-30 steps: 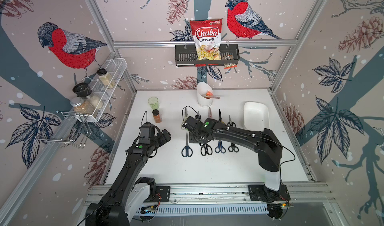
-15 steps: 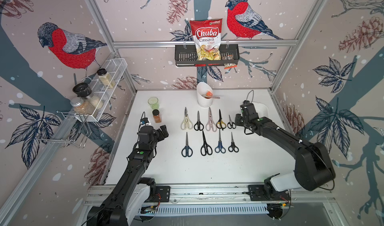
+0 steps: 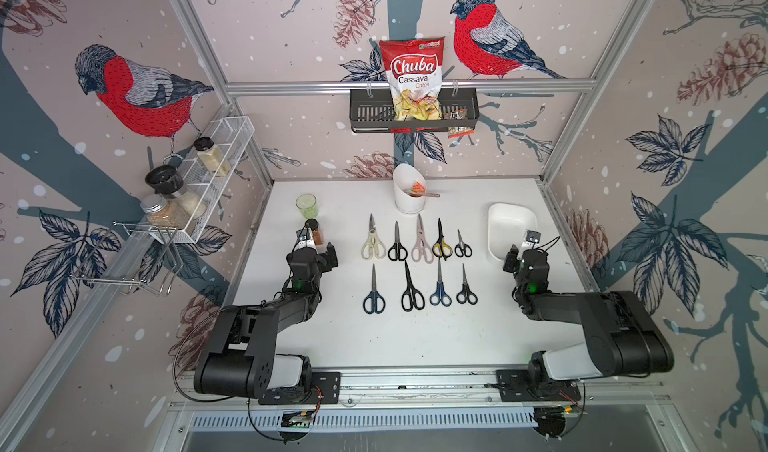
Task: Take the scissors out of the storage box
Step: Reset both arms
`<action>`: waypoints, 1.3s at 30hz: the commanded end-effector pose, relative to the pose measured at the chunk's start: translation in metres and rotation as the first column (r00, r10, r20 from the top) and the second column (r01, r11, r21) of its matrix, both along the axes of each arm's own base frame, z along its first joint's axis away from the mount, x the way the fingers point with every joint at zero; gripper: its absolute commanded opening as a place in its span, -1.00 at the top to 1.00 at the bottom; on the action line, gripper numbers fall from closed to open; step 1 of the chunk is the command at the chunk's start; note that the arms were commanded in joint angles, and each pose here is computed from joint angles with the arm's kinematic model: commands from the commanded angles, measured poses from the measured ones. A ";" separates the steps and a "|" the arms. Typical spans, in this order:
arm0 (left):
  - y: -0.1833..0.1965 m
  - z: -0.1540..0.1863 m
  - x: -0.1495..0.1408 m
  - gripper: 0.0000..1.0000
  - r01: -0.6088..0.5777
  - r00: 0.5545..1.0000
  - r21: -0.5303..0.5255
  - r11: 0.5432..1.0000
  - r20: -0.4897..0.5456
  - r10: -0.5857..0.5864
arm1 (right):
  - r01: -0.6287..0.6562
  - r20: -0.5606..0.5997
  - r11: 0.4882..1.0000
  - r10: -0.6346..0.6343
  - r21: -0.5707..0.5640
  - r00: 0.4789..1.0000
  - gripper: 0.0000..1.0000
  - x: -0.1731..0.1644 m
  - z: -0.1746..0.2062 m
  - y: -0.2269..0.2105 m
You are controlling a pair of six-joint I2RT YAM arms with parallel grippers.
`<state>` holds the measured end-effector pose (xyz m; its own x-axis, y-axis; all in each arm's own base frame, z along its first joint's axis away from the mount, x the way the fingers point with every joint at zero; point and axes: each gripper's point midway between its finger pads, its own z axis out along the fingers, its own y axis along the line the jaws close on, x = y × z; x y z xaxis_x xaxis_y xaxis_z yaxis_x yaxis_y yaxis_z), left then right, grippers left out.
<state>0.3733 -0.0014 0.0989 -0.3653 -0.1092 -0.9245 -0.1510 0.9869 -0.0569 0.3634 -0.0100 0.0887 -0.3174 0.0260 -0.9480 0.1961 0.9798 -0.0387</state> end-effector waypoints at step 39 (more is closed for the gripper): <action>0.027 0.028 0.004 -0.93 -0.087 0.973 0.095 0.992 0.223 0.064 | -0.076 0.193 0.996 0.065 0.049 0.979 -1.00 0.011 0.037 -0.006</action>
